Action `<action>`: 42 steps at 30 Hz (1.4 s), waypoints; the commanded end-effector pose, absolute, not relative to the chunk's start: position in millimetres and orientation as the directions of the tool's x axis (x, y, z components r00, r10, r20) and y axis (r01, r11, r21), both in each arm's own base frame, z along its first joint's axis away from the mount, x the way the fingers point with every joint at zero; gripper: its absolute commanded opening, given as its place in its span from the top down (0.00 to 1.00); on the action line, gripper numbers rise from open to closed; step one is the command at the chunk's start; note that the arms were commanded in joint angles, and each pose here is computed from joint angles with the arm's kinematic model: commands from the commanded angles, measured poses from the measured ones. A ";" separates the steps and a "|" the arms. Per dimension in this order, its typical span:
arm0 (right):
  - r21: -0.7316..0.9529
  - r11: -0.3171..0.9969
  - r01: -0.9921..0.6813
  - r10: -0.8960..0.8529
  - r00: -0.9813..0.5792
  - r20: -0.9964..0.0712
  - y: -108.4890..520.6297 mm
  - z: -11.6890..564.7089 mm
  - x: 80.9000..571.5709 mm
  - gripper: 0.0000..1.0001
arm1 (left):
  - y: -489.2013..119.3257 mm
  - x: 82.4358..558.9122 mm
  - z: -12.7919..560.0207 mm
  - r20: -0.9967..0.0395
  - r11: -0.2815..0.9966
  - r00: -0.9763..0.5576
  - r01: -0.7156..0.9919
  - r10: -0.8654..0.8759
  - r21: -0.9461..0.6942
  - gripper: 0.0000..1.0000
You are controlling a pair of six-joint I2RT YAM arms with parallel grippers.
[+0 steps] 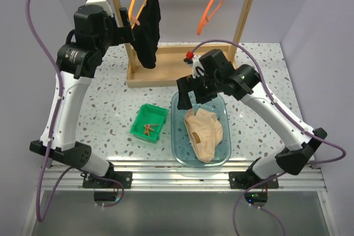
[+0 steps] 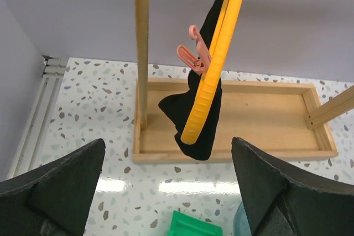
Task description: Remove the underwear clipped to the hanger
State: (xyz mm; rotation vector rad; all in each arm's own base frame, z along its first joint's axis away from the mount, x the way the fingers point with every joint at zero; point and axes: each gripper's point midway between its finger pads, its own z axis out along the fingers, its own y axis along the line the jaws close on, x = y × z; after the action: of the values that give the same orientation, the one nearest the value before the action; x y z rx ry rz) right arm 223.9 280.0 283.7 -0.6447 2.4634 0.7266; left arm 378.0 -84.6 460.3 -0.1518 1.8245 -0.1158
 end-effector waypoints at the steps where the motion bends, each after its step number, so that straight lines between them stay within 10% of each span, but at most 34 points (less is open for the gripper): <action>1: 0.382 0.750 -0.540 -0.230 -0.754 -0.615 266.6 306.9 211.0 0.02 | -102.8 391.9 456.5 -0.957 0.990 -0.284 0.110 -0.057 -0.092 0.00; 16: 0.382 0.773 -0.506 -0.211 -0.774 -0.597 250.9 296.3 198.2 0.09 | -129.6 452.5 438.3 -0.956 0.978 -0.292 0.193 -0.018 -0.077 0.07; 27: 0.381 0.773 -0.507 -0.218 -0.777 -0.591 254.8 290.3 201.7 0.19 | -142.0 476.1 425.4 -0.949 0.969 -0.314 0.223 -0.032 -0.106 0.48; 32: 0.385 0.767 -0.514 -0.220 -0.773 -0.595 259.3 292.3 204.8 0.25 | -139.5 481.5 437.9 -0.959 0.973 -0.278 0.198 -0.060 -0.118 0.96; 42: 0.389 0.762 -0.518 -0.220 -0.771 -0.597 264.3 292.0 208.6 0.30 | -128.6 472.0 485.5 -0.984 0.977 -0.147 0.174 -0.099 -0.124 1.00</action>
State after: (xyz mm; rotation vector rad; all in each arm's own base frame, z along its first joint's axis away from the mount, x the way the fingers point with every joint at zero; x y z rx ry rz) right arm 203.3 253.5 280.6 -0.5490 2.4706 0.7048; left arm 480.6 -138.4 411.1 0.1002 1.9211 -0.2160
